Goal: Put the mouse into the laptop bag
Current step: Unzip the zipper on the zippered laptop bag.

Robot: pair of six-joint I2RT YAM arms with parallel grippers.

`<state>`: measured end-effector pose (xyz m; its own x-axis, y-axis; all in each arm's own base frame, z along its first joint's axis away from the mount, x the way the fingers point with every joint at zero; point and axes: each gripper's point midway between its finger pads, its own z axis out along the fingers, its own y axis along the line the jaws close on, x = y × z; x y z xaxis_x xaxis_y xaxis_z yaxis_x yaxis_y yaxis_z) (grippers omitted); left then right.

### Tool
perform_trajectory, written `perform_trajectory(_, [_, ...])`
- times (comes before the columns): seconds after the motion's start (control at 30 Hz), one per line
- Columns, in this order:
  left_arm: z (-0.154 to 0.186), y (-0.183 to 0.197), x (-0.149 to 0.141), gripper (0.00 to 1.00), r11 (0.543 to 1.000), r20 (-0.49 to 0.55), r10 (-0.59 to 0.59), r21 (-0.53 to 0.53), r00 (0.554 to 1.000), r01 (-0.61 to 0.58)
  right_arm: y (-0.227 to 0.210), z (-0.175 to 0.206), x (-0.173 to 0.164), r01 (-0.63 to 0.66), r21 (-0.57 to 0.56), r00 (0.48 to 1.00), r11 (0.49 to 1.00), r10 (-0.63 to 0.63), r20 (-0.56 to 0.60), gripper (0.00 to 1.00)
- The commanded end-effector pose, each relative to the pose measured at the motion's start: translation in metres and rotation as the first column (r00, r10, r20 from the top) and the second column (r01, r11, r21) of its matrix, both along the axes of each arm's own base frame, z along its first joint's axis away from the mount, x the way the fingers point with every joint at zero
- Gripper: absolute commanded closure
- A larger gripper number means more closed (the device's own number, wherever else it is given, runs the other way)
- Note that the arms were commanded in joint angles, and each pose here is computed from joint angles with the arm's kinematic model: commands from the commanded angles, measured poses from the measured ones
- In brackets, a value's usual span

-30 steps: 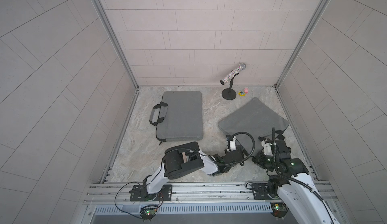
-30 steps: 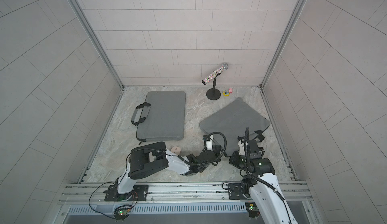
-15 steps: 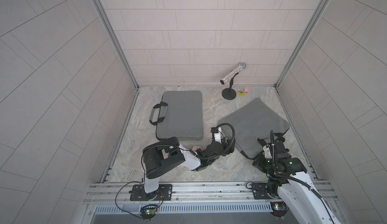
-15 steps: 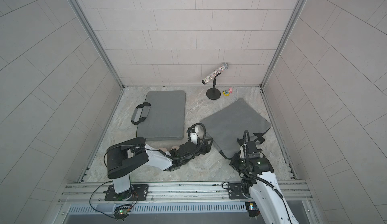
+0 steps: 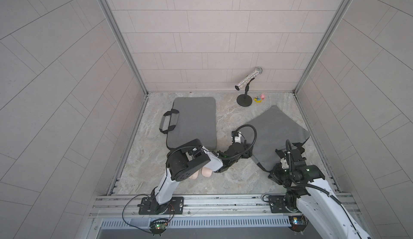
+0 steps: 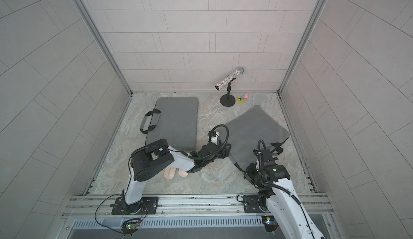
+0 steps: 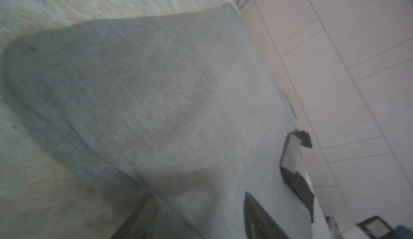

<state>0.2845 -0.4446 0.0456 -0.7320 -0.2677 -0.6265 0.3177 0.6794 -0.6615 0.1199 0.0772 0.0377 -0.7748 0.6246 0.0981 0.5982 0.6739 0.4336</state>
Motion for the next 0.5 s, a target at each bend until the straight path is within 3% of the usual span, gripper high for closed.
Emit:
perform_trajectory(0.0, [0.001,-0.015,0.000,0.62,0.999,0.009,-0.032,-0.015,0.999,0.032,0.014,0.005,-0.005,-0.042,0.063,0.997,0.997,0.045,-0.056,1.00])
perform_trajectory(0.13, [0.005,-0.017,-0.003,0.90,0.999,0.022,-0.025,-0.041,0.999,0.026,0.026,0.006,0.000,-0.058,0.090,0.997,0.994,0.062,-0.048,1.00])
perform_trajectory(0.3, [0.019,-0.025,-0.013,0.99,0.998,0.048,-0.035,-0.048,0.998,0.037,0.038,0.014,0.009,-0.071,0.103,0.997,0.992,0.072,-0.008,1.00])
perform_trajectory(0.47, [0.032,-0.026,-0.034,1.00,0.997,0.091,-0.035,-0.058,0.995,0.040,0.039,0.013,0.022,-0.027,0.110,0.999,0.994,0.025,0.021,1.00])
